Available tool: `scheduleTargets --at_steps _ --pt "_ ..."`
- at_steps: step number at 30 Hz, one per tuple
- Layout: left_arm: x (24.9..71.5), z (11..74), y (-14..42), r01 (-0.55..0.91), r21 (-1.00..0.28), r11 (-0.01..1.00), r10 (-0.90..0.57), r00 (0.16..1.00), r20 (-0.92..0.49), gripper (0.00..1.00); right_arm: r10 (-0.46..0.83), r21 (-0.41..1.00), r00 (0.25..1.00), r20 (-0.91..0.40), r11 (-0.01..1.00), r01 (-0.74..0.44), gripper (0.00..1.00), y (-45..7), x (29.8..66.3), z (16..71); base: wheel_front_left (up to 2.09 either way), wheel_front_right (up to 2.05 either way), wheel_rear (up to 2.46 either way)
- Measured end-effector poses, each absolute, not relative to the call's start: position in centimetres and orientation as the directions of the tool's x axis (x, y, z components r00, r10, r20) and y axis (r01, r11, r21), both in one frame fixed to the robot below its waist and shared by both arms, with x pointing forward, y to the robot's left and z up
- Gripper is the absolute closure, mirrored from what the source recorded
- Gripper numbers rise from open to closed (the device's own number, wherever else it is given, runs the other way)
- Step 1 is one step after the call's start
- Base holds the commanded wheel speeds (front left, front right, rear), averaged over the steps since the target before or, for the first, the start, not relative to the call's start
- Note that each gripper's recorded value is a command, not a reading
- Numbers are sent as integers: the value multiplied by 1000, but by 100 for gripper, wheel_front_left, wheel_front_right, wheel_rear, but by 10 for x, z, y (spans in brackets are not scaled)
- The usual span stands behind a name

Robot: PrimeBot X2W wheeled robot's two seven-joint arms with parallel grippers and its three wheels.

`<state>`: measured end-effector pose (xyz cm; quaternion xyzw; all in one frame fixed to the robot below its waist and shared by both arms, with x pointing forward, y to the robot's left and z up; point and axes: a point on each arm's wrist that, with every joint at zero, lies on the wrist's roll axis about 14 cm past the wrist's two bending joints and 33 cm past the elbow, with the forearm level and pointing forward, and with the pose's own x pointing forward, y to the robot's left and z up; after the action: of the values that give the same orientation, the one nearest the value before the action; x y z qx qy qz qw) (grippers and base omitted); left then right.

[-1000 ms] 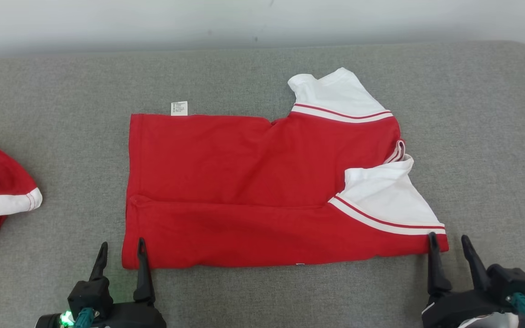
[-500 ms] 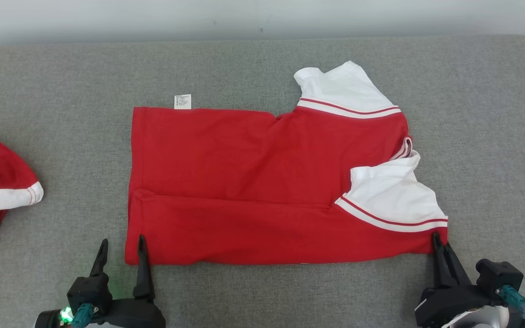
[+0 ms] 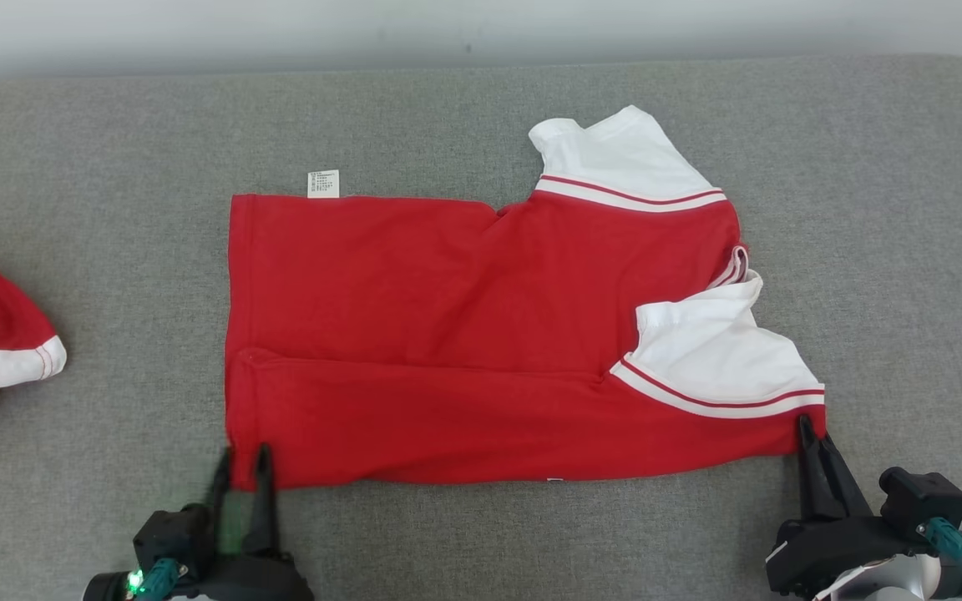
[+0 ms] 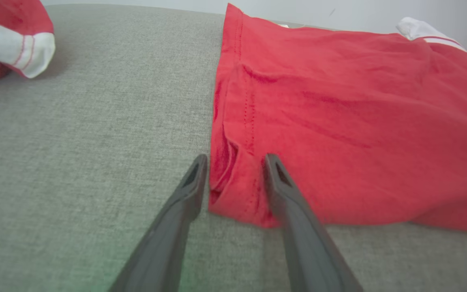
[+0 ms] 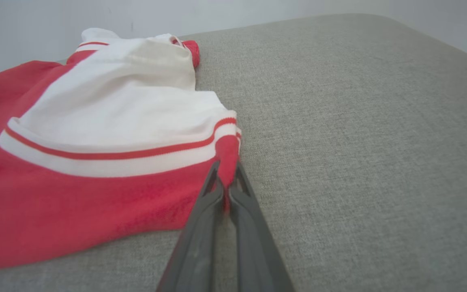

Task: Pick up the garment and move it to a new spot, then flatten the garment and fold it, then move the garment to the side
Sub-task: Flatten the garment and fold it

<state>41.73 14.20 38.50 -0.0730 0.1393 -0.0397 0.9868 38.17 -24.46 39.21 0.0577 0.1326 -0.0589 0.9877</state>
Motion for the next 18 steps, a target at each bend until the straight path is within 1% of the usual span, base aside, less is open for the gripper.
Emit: scheduleTargets --at_steps 5,10,15,18 --pt "415 385 137 78 -167 983 -122 955 -272 100 -106 99 960 -260 986 135 100 -246 382 395 0 0 0" --pt "409 387 144 52 -181 982 -101 958 -270 100 -123 102 963 -239 983 151 100 -250 379 402 0 0 0" --pt "393 390 151 39 -181 983 -87 959 -269 100 -157 102 966 -204 978 180 100 -258 369 415 0 0 0" --pt "380 391 151 41 -179 983 -90 958 -274 100 -185 102 963 -196 973 208 100 -265 355 419 0 0 0"
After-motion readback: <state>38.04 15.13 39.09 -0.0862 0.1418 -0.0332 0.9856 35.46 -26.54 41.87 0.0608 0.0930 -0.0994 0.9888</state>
